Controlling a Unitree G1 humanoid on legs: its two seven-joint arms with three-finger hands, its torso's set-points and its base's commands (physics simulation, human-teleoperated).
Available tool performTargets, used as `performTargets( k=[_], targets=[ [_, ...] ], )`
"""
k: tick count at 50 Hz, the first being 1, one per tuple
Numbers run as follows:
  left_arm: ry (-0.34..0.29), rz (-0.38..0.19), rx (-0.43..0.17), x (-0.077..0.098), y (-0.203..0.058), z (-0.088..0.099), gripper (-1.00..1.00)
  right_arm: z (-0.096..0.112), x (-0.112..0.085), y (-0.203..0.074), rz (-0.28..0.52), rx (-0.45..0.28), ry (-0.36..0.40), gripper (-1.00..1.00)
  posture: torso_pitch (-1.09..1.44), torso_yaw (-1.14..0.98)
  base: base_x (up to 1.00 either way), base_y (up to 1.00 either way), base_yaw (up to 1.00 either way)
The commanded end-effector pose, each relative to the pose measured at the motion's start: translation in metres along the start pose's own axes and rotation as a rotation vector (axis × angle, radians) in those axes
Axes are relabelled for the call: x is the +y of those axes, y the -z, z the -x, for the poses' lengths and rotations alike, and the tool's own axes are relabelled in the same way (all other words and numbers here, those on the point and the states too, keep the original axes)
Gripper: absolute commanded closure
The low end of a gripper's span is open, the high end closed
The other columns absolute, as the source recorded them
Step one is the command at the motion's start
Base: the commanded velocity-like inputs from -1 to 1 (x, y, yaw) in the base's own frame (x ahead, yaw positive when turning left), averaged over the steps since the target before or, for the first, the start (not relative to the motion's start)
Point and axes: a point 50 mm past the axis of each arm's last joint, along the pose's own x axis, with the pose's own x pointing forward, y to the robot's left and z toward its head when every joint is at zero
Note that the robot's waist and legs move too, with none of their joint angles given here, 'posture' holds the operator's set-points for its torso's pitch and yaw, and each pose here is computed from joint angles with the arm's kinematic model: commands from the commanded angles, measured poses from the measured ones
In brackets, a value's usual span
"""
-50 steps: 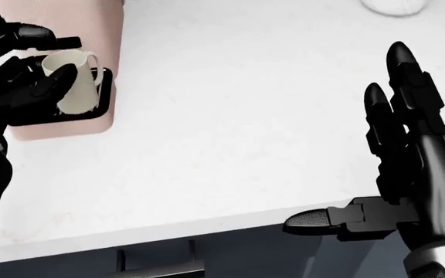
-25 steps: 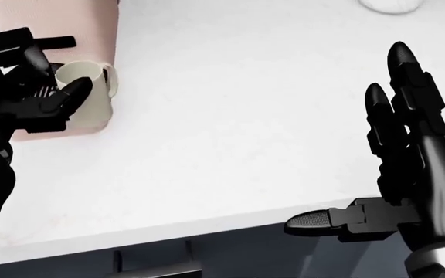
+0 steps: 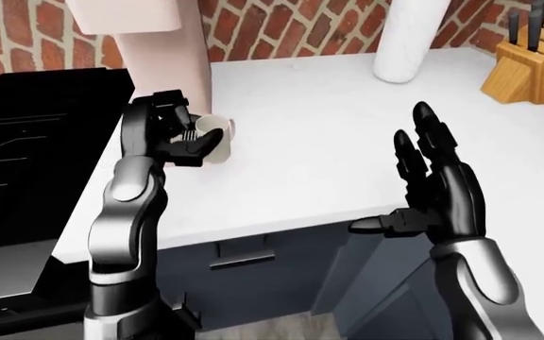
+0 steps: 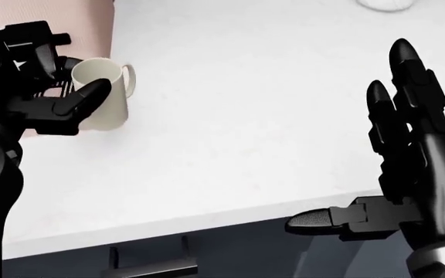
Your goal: Pick the mug from under the coffee machine dispenser and place it on the counter.
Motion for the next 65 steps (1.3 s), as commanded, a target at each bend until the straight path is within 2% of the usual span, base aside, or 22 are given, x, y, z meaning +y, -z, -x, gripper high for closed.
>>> performTargets(
  k=[1,12,21,35,39,65],
  targets=[
    [-0.002,0.006,-0.119,0.000,-0.024,0.000,1.00,0.001,0.001,-0.013,0.010,-0.079,-0.005,-1.00,0.00,0.00,0.00,0.00,0.00],
    [0.023,0.024,-0.126,-0.010,-0.024,-0.005,1.00,0.001,0.001,-0.014,0.009,-0.081,-0.004,-1.00,0.00,0.00,0.00,0.00,0.00],
    [0.072,0.047,-0.116,-0.030,-0.015,-0.003,1.00,0.002,0.001,-0.014,0.010,-0.081,-0.004,-1.00,0.00,0.00,0.00,0.00,0.00],
    [0.088,0.073,-0.099,-0.038,0.000,-0.001,1.00,0.002,0.000,-0.014,0.012,-0.081,-0.004,-1.00,0.00,0.00,0.00,0.00,0.00],
    [0.100,0.081,-0.104,-0.043,-0.003,0.000,1.00,0.001,0.000,-0.014,0.013,-0.081,-0.004,-1.00,0.00,0.00,0.00,0.00,0.00],
    [0.173,0.118,-0.116,-0.067,-0.007,-0.024,1.00,0.001,0.000,-0.013,0.014,-0.082,-0.003,-1.00,0.00,0.00,0.00,0.00,0.00]
  ],
)
